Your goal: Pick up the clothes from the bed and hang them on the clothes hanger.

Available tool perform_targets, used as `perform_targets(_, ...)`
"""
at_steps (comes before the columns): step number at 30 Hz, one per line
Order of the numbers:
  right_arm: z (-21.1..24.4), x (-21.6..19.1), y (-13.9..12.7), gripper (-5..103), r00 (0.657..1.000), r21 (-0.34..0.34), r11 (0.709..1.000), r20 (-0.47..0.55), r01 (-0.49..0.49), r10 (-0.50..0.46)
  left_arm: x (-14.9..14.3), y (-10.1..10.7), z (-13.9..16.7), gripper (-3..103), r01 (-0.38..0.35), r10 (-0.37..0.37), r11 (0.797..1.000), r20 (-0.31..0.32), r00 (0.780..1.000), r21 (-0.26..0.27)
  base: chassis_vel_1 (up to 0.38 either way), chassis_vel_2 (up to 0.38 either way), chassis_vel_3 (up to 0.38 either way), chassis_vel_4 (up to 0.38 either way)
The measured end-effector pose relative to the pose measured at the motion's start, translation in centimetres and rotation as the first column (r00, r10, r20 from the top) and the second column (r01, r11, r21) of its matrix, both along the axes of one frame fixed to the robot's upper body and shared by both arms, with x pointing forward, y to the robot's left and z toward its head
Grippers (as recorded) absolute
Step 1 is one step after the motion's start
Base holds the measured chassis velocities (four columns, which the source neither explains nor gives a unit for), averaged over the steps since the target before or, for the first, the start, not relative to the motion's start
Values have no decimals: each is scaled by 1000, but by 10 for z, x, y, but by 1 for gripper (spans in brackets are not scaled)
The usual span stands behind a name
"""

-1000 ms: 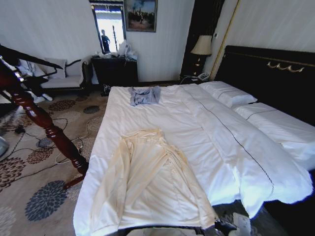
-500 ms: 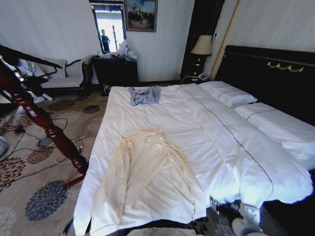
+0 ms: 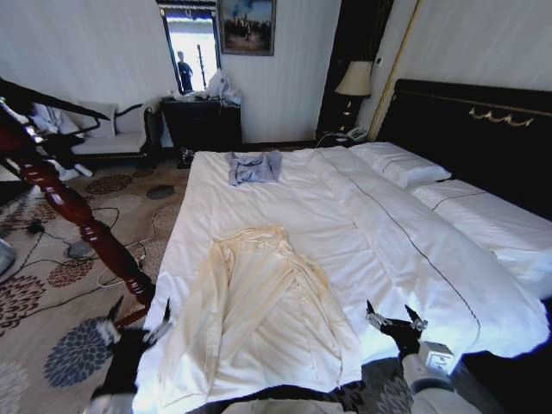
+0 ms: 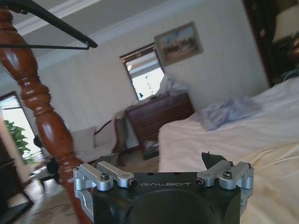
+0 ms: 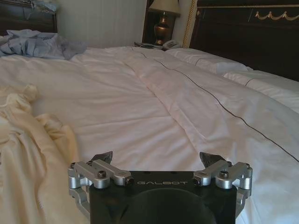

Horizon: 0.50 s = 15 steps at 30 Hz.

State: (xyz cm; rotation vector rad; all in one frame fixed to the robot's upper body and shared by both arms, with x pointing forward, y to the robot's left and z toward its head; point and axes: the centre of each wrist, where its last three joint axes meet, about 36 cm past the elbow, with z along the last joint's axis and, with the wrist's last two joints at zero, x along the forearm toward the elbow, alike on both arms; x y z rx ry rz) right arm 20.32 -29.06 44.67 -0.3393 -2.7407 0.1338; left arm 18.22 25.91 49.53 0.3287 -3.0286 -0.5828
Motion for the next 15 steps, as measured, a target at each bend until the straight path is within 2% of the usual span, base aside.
perform_targets(2, -1, 0, 0, 100, 1000, -2, 1000, -3, 1, -1, 3, 2, 2, 100, -8, 8, 1000, -4, 1000, 13, 0, 0, 0, 0)
perform_targets(3, -2, -1, 0, 100, 1000, -5, 1000, -8, 2, -2, 7, 8, 5, 100, -31, 32, 998, -11, 999, 52, 0, 0, 0, 0)
perform_targets(7, -5, 1, 1, 100, 1000, 1, 1000, -14, 6, -6, 20, 30, 19, 100, -84, 86, 989, -6, 996, 123, 0, 0, 0, 0)
perform_targets(8, -5, 1, 1, 100, 1000, 1, 1000, -14, 6, -6, 20, 30, 19, 100, -84, 86, 989, -6, 996, 123, 0, 0, 0, 0)
perform_targets(10, -8, 1, 3, 100, 1000, 8, 1000, -23, 7, -7, 37, 50, 39, 100, -103, 99, 986, 35, 994, 134, 0, 0, 0, 0)
perform_targets(12, -8, 1, 4, 100, 1000, 9, 1000, -26, 7, -6, 41, 54, 45, 100, -105, 99, 986, 46, 994, 130, 0, 0, 0, 0)
perform_targets(14, -11, -1, 6, 100, 999, 7, 1000, -36, 8, -7, 60, 70, 73, 100, -93, 80, 988, 110, 991, 120, 0, 0, 0, 0)
perform_targets(15, -11, -1, 6, 100, 999, 7, 1000, -36, 8, -7, 60, 70, 73, 100, -93, 80, 988, 110, 991, 120, 0, 0, 0, 0)
